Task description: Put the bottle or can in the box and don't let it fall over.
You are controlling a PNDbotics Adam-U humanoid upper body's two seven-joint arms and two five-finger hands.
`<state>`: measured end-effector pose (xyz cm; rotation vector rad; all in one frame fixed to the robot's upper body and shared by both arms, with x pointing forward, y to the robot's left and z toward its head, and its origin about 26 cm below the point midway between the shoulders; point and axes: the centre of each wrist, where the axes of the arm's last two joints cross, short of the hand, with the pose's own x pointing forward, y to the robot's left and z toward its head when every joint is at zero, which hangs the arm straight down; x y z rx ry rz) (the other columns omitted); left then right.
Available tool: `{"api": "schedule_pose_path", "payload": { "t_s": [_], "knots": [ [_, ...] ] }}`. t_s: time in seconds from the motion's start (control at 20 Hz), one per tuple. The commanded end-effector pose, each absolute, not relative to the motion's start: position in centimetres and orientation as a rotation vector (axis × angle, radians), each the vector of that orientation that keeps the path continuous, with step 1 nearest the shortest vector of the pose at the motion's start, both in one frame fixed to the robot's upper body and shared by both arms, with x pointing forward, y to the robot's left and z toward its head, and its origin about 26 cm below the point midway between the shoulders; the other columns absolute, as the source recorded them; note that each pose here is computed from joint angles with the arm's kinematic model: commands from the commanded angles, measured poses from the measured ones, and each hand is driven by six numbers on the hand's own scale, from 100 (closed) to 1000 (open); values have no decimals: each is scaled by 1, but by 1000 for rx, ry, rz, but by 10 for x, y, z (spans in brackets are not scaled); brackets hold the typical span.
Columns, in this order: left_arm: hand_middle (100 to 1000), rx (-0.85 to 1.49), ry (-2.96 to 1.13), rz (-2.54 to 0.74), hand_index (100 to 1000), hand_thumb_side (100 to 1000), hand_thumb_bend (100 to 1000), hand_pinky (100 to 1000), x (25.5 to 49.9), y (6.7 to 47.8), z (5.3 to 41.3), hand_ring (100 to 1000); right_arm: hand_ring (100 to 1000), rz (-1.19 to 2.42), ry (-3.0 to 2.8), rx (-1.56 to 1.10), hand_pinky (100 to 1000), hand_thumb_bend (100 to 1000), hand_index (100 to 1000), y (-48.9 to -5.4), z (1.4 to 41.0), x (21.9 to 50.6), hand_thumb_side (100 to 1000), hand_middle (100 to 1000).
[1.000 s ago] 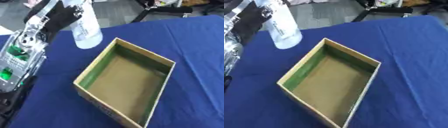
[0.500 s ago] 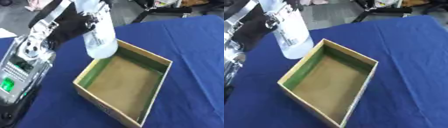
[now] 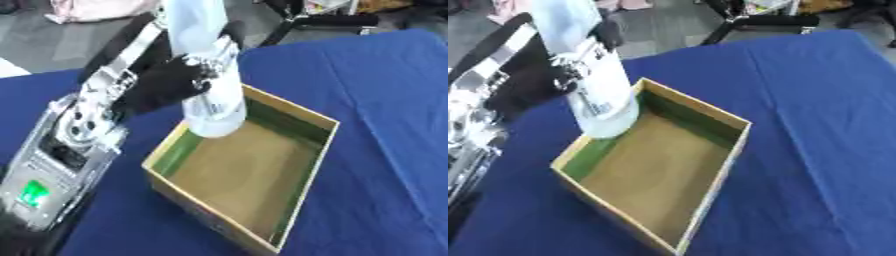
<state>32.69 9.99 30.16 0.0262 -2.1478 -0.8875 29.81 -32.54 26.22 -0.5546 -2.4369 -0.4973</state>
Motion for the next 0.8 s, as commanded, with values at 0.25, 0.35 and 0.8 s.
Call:
{"api": "schedule_pose_path", "payload": {
  "t_s": [0.25,0.35,0.8],
  "knots": [
    [1000,132,-2114,-860,277,502,100,1000,359,85,273,1000,966,-454,-2508,-540,1000,100,1000,-325,278,294,480,1000],
    [1000,147,-2113,-862,281,499,100,1000,367,81,265,1000,966,-439,-2514,-524,1000,100,1000,-322,279,294,477,1000],
    [1000,163,-2075,-863,337,460,100,1000,386,70,236,1000,965,-426,-2523,-495,1000,100,1000,-319,280,295,479,1000]
  ]
}}
